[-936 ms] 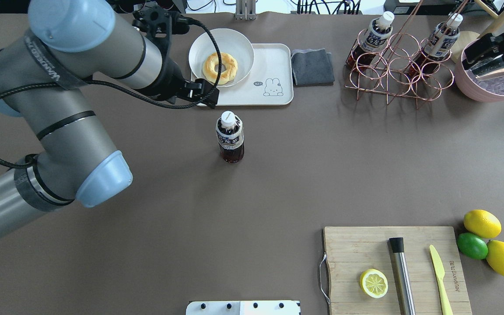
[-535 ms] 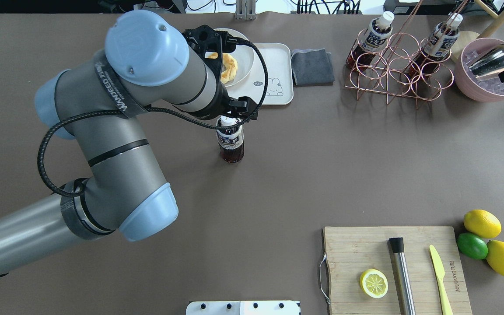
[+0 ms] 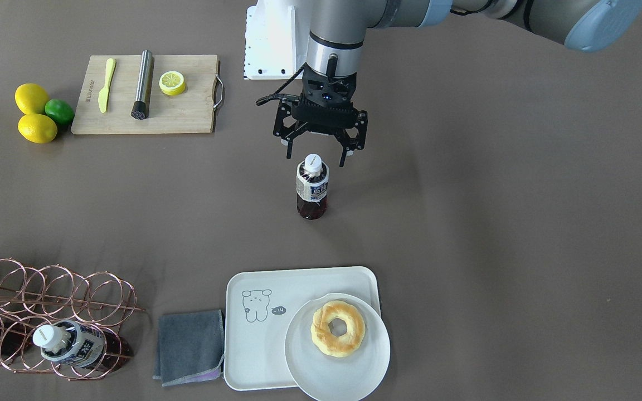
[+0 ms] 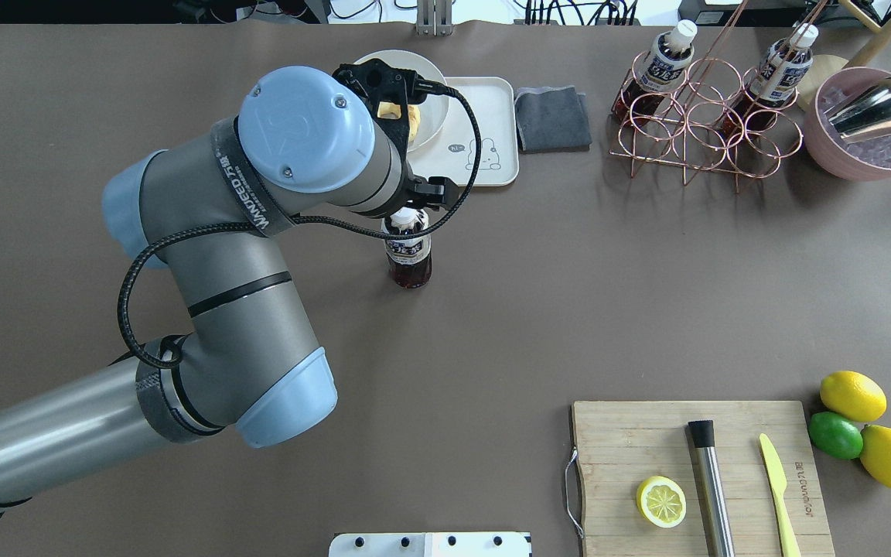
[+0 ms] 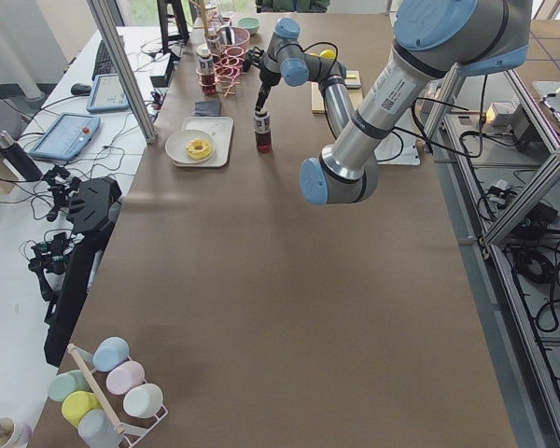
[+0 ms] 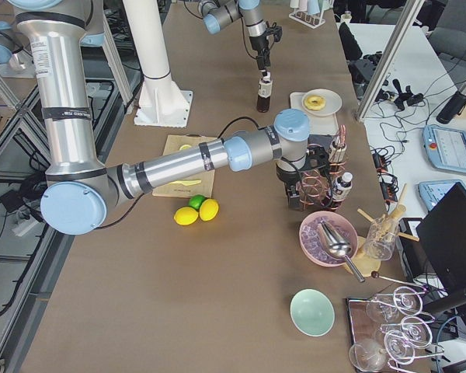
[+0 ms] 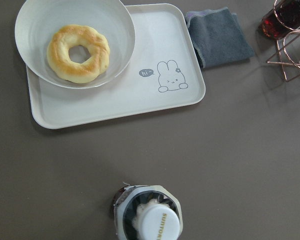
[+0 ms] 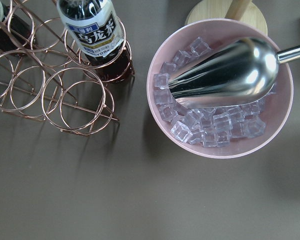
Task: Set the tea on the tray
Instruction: 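Close the left gripper around the tea bottle's neck, then lift the bottle with the left gripper and lower it onto the white tray, then open the left gripper and withdraw it away from the tray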
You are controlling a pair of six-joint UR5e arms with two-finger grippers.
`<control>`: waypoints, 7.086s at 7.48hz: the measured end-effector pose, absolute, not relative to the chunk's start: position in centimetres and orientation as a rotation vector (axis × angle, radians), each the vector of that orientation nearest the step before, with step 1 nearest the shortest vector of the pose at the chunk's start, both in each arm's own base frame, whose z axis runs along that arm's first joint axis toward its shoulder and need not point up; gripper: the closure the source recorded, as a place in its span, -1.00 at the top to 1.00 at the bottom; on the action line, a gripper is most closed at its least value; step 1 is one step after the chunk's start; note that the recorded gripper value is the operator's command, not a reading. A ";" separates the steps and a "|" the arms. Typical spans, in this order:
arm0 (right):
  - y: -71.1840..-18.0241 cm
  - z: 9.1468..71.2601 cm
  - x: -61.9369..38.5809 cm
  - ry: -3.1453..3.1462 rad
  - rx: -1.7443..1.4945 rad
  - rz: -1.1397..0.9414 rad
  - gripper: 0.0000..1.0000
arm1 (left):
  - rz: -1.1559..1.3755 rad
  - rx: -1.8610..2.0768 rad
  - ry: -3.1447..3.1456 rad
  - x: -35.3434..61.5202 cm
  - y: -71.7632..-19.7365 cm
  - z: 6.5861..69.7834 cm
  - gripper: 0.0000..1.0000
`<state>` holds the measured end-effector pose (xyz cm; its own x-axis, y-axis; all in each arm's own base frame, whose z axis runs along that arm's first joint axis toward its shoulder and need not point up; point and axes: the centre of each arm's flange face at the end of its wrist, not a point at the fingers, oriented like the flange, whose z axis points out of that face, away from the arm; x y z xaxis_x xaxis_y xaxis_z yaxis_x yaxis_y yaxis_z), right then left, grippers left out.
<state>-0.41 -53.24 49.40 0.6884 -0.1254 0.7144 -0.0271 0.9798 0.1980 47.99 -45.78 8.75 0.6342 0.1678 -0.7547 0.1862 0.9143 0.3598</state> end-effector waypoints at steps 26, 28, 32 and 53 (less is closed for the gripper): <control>-53.4 49.0 0.6 -0.817 0.208 -0.040 0.98 | -0.143 0.473 0.843 46.8 -55.7 -4.5 -1.00; -53.2 49.2 0.7 -0.818 0.205 -0.037 0.98 | -0.190 0.494 0.834 49.1 -62.7 -6.0 -1.00; -53.2 49.3 0.7 -0.817 0.203 -0.034 0.98 | -0.229 0.530 0.817 53.2 -69.9 -4.6 -1.00; -50.3 54.4 3.7 -0.774 0.153 0.006 1.00 | 0.078 0.423 0.784 34.8 -65.4 11.2 0.97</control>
